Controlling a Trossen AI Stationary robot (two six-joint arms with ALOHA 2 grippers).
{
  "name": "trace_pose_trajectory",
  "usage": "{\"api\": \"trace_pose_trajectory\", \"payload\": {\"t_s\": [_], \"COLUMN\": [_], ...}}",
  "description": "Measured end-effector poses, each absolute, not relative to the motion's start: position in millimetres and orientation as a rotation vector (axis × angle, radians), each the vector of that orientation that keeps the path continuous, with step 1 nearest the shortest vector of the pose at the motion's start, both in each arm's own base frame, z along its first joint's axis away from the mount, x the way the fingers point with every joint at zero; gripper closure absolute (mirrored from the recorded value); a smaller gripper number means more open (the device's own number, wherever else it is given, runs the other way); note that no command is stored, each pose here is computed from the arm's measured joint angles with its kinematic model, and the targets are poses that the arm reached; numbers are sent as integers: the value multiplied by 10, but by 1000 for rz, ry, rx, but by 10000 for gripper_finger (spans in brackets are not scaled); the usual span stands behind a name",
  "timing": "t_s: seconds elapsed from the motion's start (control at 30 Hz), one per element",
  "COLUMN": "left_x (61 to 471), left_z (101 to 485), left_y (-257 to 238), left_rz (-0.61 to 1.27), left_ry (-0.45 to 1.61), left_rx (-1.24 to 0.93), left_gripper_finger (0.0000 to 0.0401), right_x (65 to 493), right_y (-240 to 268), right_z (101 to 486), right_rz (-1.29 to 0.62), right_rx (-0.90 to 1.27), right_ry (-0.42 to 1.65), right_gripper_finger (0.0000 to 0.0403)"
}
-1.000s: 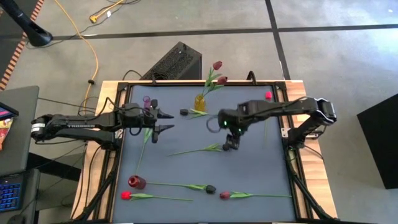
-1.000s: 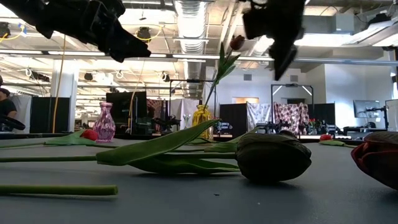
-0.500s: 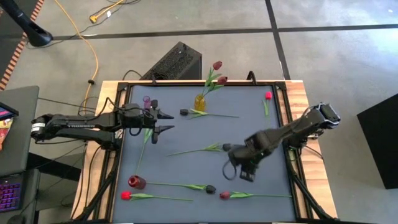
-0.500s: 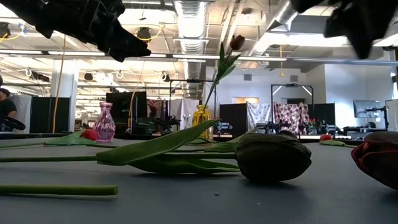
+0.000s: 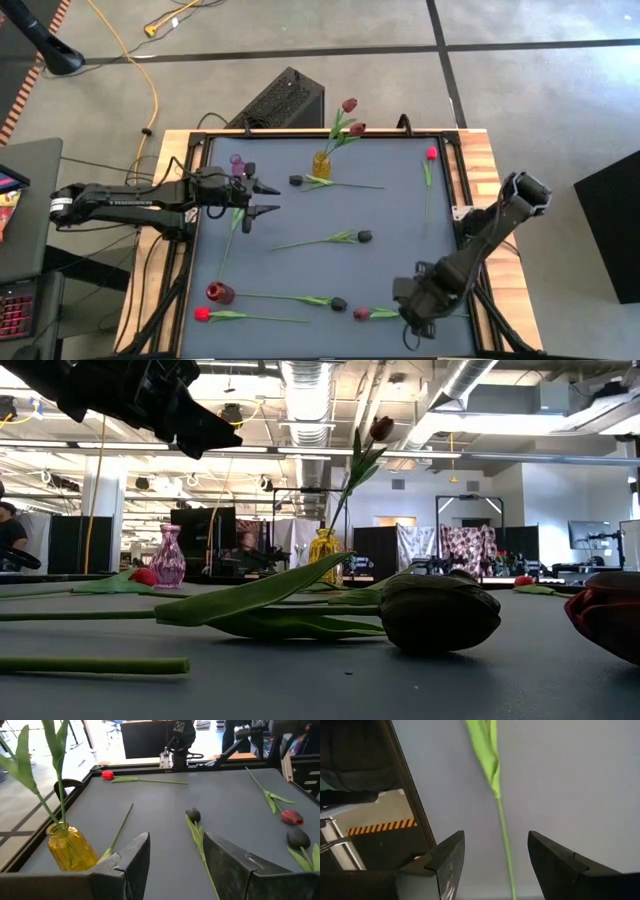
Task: Sort flowers into vase by color
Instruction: Put the dark red flower into the yellow vase
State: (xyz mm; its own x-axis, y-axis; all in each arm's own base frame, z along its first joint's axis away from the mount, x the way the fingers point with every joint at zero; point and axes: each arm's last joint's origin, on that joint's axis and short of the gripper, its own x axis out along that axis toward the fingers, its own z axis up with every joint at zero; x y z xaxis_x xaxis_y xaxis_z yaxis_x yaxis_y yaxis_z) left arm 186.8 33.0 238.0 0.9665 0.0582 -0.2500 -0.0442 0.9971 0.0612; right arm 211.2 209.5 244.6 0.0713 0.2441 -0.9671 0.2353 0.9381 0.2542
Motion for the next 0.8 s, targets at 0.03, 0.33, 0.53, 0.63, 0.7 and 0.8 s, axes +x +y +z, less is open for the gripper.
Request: {"api": "trace_pose_trajectory", "payload": {"t_s": [0.03, 0.33, 0.53, 0.63, 0.7, 0.8], "left_x": [1868, 1873, 1876, 1876, 1877, 1878], "left_z": [2380, 2401, 2415, 2416, 2422, 2425], "left_y": [330, 332, 333, 334, 334, 335], "left_rz": [52, 55, 59, 60, 60, 61], "left_ry": [254, 232, 218, 218, 211, 209], "left_rx": [55, 60, 66, 77, 79, 87], "left_gripper_finger": [228, 228, 228, 228, 228, 228], "right_x": [2092, 2184, 2293, 2298, 2295, 2302], "right_y": [2131, 2293, 2377, 2403, 2405, 2386], "right_z": [2376, 1833, 1574, 1483, 1473, 1474], "right_rz": [9, -19, 33, 60, 68, 65], "right_rx": [385, 234, 222, 215, 217, 219], "right_ry": [1517, 1616, 1650, 1694, 1706, 1710], "right_gripper_finger": [159, 159, 160, 172, 194, 247]}}
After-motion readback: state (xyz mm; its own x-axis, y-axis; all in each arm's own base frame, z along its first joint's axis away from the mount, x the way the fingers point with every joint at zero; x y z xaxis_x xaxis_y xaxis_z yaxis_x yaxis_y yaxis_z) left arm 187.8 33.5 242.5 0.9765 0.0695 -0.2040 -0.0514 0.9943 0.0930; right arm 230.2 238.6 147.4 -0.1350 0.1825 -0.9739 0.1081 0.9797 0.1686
